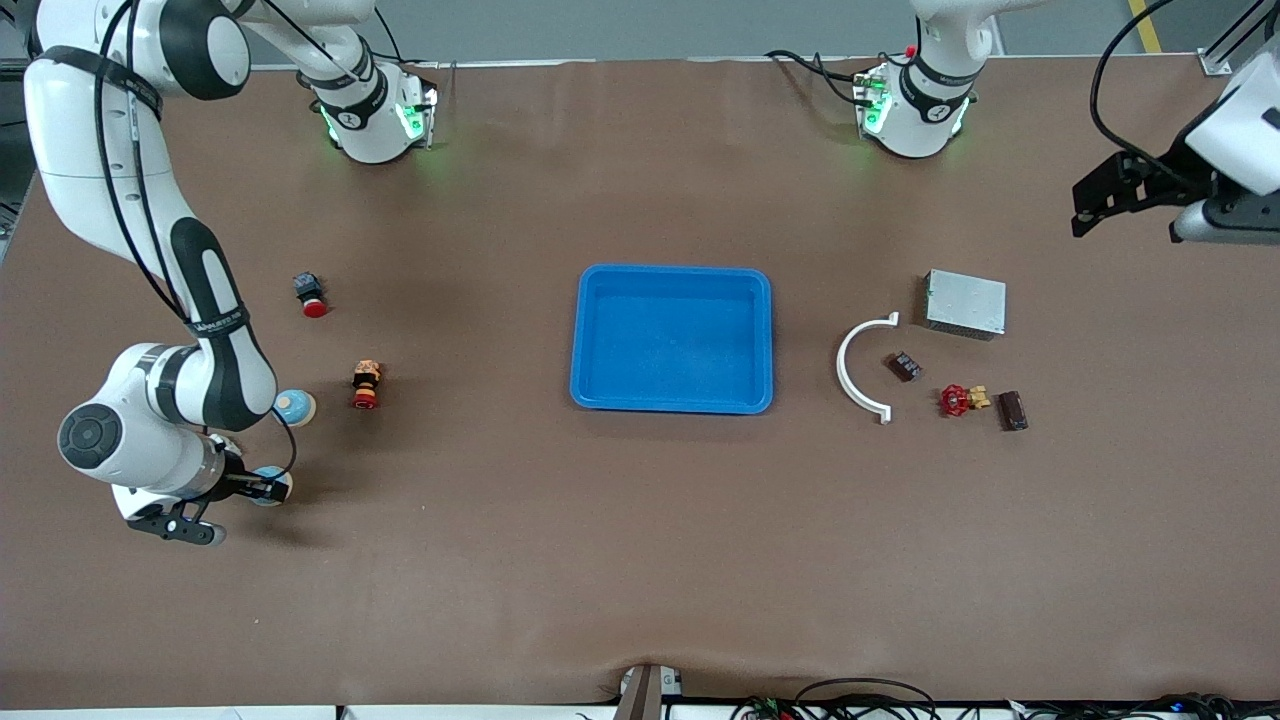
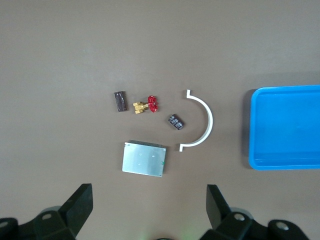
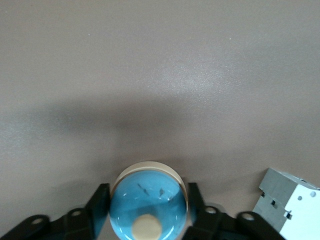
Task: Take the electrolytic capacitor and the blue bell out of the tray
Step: 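Set the bell beside the first bell and open the right gripper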
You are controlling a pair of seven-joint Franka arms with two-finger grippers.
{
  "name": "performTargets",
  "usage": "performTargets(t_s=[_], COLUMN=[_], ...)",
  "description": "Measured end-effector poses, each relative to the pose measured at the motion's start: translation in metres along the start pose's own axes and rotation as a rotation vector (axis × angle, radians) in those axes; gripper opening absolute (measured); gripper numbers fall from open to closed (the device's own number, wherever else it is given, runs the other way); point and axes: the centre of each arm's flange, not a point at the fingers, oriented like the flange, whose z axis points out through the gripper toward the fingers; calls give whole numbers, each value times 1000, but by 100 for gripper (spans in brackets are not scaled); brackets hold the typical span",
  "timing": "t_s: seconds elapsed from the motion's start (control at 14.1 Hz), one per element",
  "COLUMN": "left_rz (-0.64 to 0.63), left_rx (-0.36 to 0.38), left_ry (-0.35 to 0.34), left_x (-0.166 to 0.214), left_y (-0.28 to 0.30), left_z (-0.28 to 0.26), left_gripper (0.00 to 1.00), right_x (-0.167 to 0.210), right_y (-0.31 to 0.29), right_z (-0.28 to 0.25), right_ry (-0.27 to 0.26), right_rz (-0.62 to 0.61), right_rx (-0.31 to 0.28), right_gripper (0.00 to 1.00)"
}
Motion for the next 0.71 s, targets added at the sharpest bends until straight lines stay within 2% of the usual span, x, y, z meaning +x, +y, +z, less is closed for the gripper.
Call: performTargets(t_s=[0.14, 0.43, 0.71], left_rz=[-61, -138, -145], left_rx=[-9, -10, -9], left_ry=[3, -4, -14], left_x=[-8, -14, -14], left_y=[1, 22, 19], left_z=[-5, -5, -2], left_gripper=[100, 100, 100], right_x=[0, -1, -1], right_y=[1, 2, -1], right_z=[1, 4, 3], right_ry=[4, 7, 9], right_rz=[2, 2, -4], right_rx=[0, 1, 3], right_gripper=[98, 100, 100])
